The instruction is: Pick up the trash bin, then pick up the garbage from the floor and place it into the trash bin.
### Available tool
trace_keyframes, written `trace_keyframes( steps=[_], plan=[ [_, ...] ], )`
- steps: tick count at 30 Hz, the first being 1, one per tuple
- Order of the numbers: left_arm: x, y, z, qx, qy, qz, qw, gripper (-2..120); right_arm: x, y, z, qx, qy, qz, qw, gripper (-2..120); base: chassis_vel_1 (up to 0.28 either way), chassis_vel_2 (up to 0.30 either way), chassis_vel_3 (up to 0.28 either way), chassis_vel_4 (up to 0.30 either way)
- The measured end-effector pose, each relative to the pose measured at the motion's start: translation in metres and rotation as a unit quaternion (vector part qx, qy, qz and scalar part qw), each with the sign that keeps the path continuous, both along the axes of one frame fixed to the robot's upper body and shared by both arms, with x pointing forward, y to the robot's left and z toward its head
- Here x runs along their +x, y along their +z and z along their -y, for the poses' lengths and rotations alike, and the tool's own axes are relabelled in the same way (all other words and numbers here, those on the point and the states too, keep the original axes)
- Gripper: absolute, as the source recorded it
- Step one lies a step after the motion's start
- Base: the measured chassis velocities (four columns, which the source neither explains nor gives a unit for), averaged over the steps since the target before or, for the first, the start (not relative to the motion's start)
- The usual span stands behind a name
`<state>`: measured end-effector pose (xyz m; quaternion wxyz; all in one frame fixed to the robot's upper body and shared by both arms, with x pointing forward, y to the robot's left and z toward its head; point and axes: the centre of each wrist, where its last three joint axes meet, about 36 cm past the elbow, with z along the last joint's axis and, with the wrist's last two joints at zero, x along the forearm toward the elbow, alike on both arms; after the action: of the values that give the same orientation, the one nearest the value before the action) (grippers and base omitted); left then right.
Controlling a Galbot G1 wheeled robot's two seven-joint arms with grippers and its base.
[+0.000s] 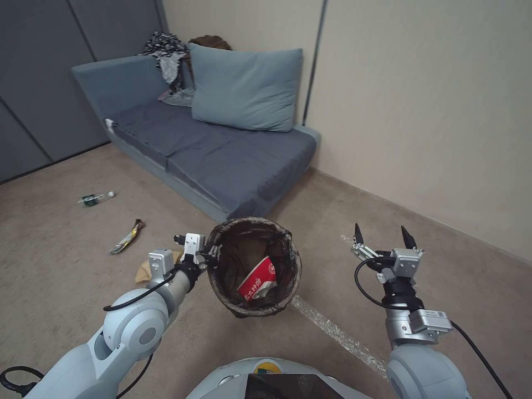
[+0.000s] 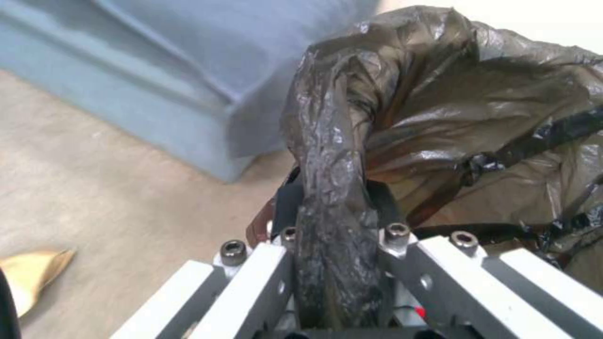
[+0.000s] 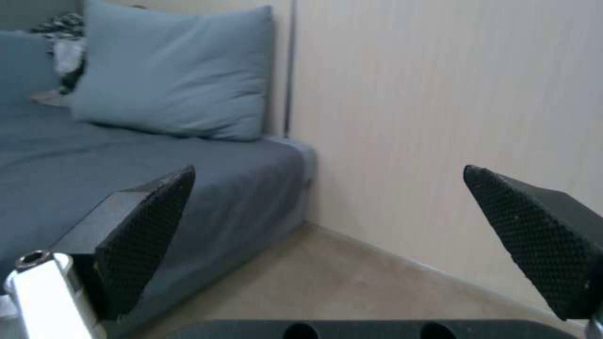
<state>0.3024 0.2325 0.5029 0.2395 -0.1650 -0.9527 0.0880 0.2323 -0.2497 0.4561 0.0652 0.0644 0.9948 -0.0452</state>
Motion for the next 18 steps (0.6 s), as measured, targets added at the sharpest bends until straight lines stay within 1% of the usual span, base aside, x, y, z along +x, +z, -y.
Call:
trace_keyframes(
  steps=[18],
  plan=[
    [-0.0005,-0.0002,0.0000,0.000,-0.003,-0.001,1.0000,5,0.0005,0.0011,-0.0014,0.002,0.003,0.000,1.000,100,0.126,0.123,0.128,0.129]
  ],
)
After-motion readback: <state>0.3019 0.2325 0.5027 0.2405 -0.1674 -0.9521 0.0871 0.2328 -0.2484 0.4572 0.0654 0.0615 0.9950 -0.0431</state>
